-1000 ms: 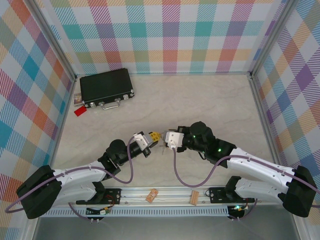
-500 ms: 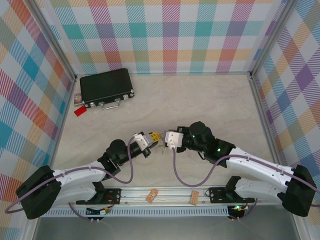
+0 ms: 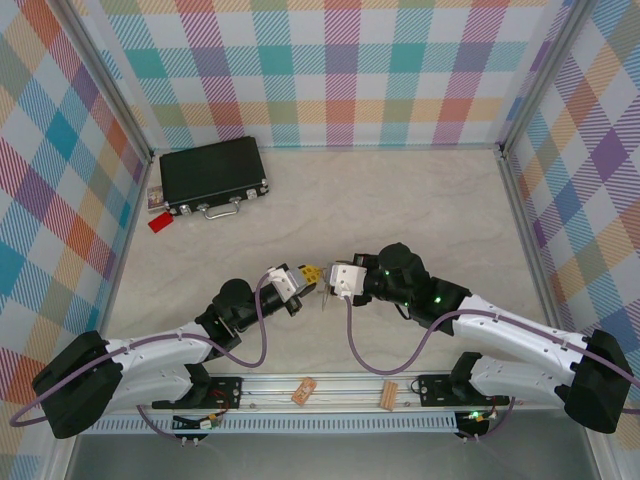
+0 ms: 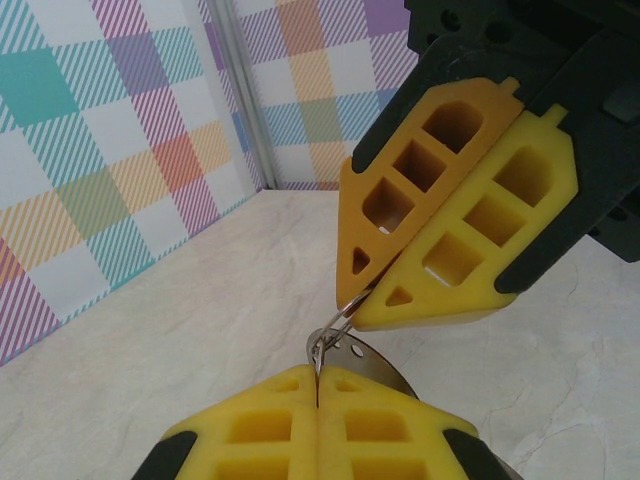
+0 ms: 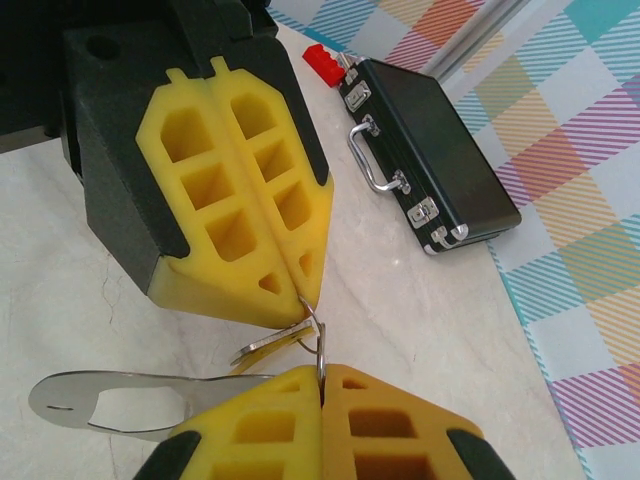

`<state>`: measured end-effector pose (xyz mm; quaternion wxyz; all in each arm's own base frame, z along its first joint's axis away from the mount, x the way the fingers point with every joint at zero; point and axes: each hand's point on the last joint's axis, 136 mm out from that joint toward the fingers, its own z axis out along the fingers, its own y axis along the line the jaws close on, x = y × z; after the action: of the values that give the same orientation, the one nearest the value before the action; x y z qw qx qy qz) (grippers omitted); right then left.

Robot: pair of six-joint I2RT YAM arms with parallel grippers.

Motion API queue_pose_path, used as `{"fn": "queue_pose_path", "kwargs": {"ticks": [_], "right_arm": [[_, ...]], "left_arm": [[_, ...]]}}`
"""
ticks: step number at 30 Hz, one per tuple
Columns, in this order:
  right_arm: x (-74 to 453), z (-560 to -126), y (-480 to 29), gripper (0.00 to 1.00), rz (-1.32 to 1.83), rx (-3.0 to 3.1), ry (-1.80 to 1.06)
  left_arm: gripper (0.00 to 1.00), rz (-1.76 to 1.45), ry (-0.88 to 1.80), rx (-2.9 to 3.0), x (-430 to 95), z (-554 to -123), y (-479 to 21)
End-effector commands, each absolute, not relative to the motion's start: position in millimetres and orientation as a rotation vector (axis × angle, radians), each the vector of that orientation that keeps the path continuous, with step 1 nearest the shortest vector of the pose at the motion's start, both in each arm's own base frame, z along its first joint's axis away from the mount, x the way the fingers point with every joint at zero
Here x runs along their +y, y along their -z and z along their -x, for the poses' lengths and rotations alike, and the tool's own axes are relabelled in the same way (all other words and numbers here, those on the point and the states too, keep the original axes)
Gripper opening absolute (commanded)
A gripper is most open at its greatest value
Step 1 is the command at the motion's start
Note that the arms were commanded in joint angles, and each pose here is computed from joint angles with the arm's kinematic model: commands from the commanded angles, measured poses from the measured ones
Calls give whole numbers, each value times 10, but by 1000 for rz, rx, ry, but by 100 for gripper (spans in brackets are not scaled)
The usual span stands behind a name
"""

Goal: Put the keys on the keyring

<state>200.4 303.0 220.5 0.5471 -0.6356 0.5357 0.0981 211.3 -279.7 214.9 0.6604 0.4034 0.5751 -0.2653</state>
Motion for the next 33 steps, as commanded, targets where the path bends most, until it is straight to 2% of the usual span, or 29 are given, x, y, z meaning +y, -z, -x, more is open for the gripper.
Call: {"fn": "queue_pose_path", "kwargs": {"ticks": [1, 21, 33], "right_arm": [[3104, -1894, -2274, 0, 1513, 1238, -299], [3066, -2060, -2351, 0, 1417, 1312, -254], [3069, -2010, -2340, 0, 1435, 1301, -275]], "left_arm": [[0, -899, 615, 1285, -2818, -2087, -2234], [0, -977, 657, 1303, -2952, -2022, -2092], [0, -905, 616, 1302, -2856, -2092, -2173]]}}
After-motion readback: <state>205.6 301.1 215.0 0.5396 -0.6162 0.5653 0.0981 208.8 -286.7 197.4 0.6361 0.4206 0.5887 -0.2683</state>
